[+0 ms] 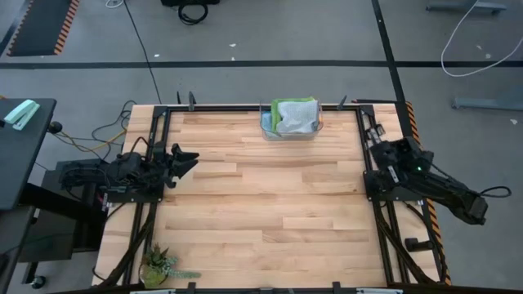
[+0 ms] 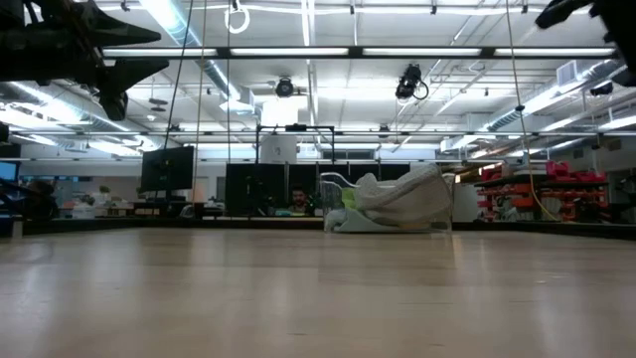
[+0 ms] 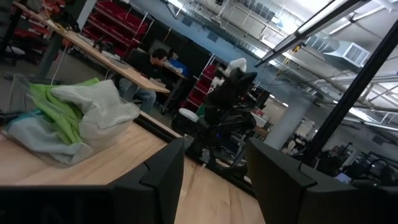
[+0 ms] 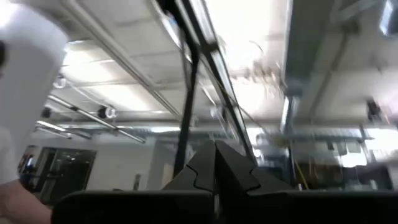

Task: Fold microfiber towels
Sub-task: Return to Home Position

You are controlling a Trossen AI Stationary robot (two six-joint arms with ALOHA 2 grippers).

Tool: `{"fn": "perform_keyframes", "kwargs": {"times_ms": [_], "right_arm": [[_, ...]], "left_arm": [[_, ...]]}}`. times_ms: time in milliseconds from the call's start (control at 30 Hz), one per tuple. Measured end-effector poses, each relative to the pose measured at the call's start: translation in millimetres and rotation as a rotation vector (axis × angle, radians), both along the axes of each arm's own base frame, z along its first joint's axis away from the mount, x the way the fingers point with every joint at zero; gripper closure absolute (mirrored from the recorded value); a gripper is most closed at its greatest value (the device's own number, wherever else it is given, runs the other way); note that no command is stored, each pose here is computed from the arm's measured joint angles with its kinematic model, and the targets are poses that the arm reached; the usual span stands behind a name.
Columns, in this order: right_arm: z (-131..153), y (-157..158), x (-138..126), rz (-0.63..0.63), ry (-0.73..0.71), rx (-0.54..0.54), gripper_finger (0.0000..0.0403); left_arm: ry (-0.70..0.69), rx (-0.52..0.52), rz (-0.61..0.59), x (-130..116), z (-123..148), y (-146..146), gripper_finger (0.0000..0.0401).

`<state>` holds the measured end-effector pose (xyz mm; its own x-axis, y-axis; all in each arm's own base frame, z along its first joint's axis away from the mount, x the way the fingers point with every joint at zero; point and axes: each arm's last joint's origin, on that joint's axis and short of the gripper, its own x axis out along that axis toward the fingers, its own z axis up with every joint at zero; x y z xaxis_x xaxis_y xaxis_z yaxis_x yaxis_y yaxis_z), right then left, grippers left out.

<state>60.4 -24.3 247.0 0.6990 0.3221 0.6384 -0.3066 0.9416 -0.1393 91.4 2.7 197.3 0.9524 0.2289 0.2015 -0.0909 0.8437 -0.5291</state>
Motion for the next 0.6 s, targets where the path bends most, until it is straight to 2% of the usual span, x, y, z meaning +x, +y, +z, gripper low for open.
{"fn": "perform_keyframes", "kwargs": {"times_ms": [100,300,600], "right_arm": [[5,8,-9,0.013,-0.098,-0.089,0.0387],[5,9,-10,0.071,-0.065,-0.067,0.0387],[7,23,-27,0.058,-0.154,-0.184,0.0387]], "left_arm": [[0.002,0.002,0.0,0,0,0,0.0224],[0.008,0.023,0.005,0,0,0,0.022],[0.006,0.016,0.003,0,0,0,0.0223]]}}
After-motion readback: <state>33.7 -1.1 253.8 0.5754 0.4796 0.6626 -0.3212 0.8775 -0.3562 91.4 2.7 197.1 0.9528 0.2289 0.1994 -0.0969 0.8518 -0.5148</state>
